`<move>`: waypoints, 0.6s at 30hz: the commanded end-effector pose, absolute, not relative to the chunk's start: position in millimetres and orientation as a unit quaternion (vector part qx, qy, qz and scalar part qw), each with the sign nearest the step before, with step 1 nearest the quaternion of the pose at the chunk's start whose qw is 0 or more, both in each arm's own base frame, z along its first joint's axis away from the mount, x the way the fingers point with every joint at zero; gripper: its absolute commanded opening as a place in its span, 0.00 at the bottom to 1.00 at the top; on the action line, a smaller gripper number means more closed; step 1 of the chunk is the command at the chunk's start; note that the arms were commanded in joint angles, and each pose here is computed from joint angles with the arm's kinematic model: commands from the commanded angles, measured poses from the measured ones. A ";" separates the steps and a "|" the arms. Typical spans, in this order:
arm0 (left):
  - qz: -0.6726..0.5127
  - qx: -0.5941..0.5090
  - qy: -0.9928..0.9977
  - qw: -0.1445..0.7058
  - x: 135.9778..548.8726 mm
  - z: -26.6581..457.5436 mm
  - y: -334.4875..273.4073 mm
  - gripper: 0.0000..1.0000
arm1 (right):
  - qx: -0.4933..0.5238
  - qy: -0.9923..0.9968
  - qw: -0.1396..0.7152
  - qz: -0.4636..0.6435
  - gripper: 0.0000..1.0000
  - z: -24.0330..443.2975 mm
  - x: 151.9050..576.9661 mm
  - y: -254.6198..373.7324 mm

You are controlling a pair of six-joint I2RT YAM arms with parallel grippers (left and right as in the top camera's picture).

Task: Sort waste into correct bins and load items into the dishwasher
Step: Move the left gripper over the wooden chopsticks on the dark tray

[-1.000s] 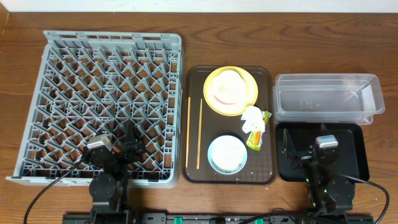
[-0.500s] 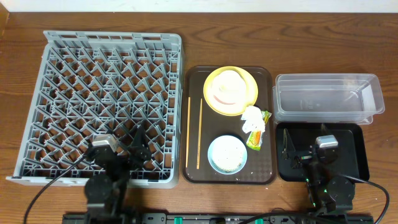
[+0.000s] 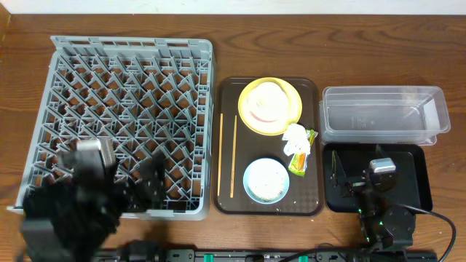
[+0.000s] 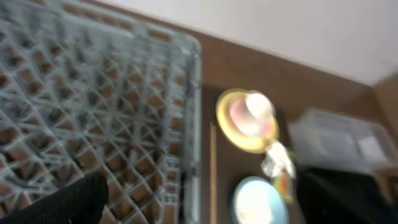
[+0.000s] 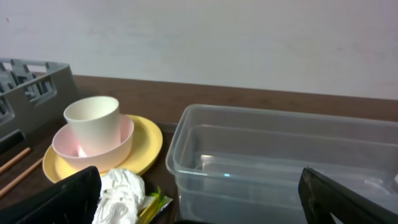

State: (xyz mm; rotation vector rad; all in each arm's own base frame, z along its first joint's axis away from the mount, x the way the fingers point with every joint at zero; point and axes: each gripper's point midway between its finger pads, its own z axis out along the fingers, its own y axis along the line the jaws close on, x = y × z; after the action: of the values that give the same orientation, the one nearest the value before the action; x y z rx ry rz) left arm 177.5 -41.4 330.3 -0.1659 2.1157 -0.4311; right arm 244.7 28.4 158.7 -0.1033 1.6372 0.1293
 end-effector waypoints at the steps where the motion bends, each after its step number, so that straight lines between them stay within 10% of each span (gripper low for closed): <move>1: -0.218 -0.007 0.890 0.400 194.7 372.0 -66.3 0.98 | -0.043 0.729 0.680 0.060 0.99 158.5 244.6 27.7; 13: -0.261 -0.035 0.959 0.103 256.9 316.0 -86.5 0.98 | -0.043 0.730 0.680 0.060 0.99 158.2 244.7 27.7; 16: -0.256 -0.050 0.964 0.041 259.6 291.7 -87.1 0.48 | -0.043 0.730 0.680 0.060 0.99 158.0 244.7 27.7; 18: -0.255 -0.046 0.966 0.015 255.9 278.8 -91.2 0.33 | -0.043 0.730 0.679 0.060 0.99 157.9 244.7 27.8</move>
State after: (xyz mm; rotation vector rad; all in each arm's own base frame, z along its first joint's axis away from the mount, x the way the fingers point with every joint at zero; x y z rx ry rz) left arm 276.8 -82.5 292.9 -0.1532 2.8865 -0.7392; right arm 244.8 28.4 158.7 -0.1033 1.6368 0.1293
